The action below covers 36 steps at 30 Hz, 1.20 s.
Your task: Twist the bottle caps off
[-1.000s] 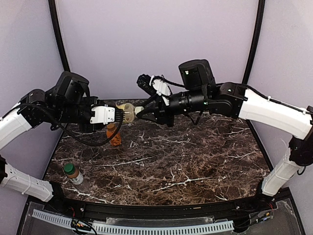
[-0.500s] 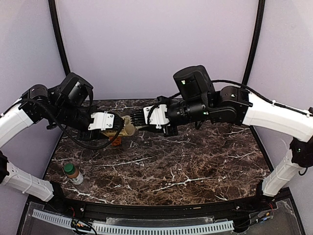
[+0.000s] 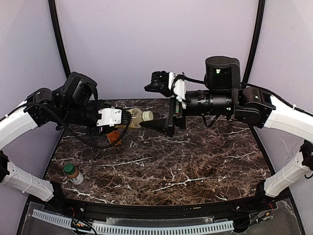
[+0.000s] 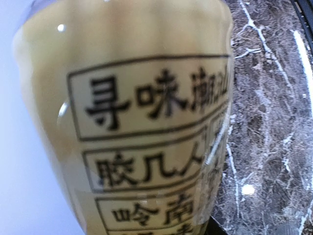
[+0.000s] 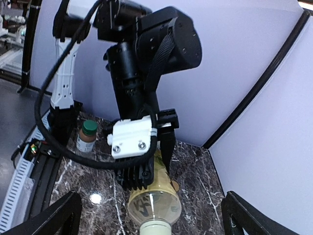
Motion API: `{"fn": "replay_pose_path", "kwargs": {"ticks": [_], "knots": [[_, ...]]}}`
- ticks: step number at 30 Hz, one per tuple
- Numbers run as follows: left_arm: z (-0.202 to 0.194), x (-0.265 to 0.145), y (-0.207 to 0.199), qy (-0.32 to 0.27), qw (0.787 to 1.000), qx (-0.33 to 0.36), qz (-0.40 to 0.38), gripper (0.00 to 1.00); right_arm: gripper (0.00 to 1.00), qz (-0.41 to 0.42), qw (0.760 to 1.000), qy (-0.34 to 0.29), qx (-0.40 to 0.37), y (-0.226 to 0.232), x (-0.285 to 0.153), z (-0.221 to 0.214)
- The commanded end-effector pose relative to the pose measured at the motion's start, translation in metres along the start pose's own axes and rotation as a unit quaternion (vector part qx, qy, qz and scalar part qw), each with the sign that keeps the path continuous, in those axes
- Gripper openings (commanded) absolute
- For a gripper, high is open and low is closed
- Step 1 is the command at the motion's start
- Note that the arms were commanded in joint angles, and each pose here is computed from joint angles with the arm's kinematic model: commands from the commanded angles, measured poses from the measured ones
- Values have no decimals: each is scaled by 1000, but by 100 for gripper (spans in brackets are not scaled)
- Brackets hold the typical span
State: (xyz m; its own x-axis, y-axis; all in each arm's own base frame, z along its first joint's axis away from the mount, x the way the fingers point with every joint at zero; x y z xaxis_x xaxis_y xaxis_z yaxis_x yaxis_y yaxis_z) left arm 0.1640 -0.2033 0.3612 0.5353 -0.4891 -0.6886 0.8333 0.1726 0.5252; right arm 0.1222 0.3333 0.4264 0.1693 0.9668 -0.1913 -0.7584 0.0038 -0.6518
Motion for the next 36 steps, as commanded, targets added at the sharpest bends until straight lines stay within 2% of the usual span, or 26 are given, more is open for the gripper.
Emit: {"fn": "replay_pose_path", "kwargs": {"ticks": [1,3,6,8,10,14,21,26,31,34,35,36], "knots": [[2,1,14,-3,995,8,100,25,99,-40,976,-48,208,-21,-12,0],[2,3,18,0,992,9,126,25,98,-68,950,-45,301,-33,-12,-10],[3,6,23,1,987,16,161,26,93,-116,877,-6,467,-44,-10,-42],[3,8,25,5,983,22,180,26,87,-117,835,7,538,-43,-8,-60],[2,9,26,11,981,25,193,26,85,-109,822,11,560,-41,-4,-66],[1,11,26,10,980,28,198,26,80,-83,817,11,570,-37,3,-69],[0,13,24,11,979,32,199,27,65,-56,814,10,578,-35,17,-76],[0,12,25,9,979,33,201,27,47,-49,811,10,583,-35,22,-83],[-1,12,24,9,979,35,200,27,24,-46,813,6,580,-37,24,-85],[-1,12,23,9,979,36,198,27,4,-43,821,6,570,-37,24,-85],[-2,13,22,11,980,36,196,27,0,-40,827,6,561,-36,24,-85],[-1,12,22,9,981,36,192,27,0,-34,837,5,546,-35,24,-84]]}}
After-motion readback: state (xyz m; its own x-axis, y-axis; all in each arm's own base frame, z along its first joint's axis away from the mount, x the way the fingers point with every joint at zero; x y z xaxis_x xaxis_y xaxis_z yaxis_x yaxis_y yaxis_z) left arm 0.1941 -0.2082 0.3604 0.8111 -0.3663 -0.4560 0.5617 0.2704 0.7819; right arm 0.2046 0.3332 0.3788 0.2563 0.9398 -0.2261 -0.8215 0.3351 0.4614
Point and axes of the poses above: each gripper's point midway between its finger pads, its own x axis out along the fingers, its own y axis along the line the jaws close on, z = x × y, the point moved 10 cm from there along -x, back along the fingers, and after that the axes turned 13 degrees about -x, right-handed, at the moved point
